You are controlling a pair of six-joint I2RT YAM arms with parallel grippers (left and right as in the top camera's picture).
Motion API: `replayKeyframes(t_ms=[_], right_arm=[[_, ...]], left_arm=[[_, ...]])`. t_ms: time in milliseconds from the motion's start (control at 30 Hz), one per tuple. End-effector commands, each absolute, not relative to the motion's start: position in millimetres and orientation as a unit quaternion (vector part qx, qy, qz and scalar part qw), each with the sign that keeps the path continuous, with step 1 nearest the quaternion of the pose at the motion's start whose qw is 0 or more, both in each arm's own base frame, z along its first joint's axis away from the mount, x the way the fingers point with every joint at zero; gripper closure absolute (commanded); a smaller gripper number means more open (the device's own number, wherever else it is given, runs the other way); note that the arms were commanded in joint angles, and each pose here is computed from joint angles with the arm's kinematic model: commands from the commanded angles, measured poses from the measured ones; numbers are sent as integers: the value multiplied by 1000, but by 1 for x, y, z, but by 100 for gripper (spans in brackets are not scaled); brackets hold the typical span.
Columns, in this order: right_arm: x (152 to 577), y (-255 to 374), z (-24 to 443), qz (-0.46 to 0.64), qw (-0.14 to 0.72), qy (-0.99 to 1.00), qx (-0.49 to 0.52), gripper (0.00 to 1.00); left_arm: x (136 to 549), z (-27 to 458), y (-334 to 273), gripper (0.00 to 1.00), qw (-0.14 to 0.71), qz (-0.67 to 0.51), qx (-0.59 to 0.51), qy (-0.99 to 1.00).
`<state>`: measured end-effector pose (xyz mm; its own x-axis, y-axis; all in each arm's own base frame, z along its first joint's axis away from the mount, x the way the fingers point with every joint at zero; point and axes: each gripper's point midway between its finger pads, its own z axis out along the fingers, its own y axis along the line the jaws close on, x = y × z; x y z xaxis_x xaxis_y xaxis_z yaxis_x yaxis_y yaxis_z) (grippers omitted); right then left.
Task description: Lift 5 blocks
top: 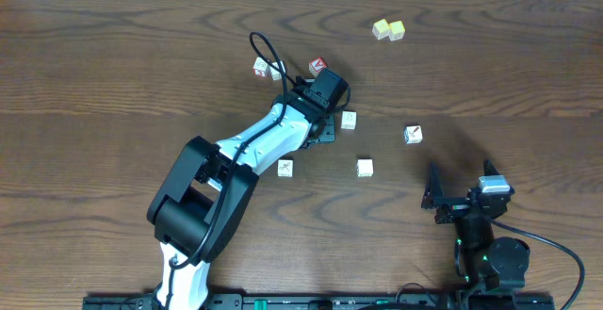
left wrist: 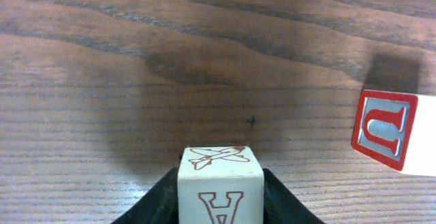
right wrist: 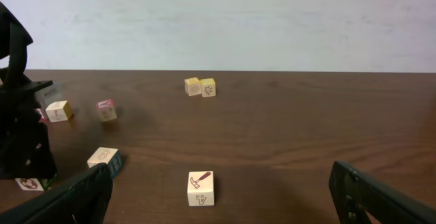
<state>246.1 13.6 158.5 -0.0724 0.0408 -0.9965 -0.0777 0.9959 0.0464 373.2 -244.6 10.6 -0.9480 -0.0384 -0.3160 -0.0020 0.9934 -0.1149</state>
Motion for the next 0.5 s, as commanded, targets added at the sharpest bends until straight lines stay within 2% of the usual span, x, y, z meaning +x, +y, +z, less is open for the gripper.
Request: replayKeyframes(t_ms=[0,267,467], right_arm=[[246,13,158,44,681,731,-9,1],[246,13,158,44,681,731,-9,1],[246,13,158,44,681,731,-9,1]], left_arm=[[371,10,-239,70,157,-48,-16,986],[352,24,-248,71,116,-83,-8,990],[323,28,-260,71,46,-127,-13,991]])
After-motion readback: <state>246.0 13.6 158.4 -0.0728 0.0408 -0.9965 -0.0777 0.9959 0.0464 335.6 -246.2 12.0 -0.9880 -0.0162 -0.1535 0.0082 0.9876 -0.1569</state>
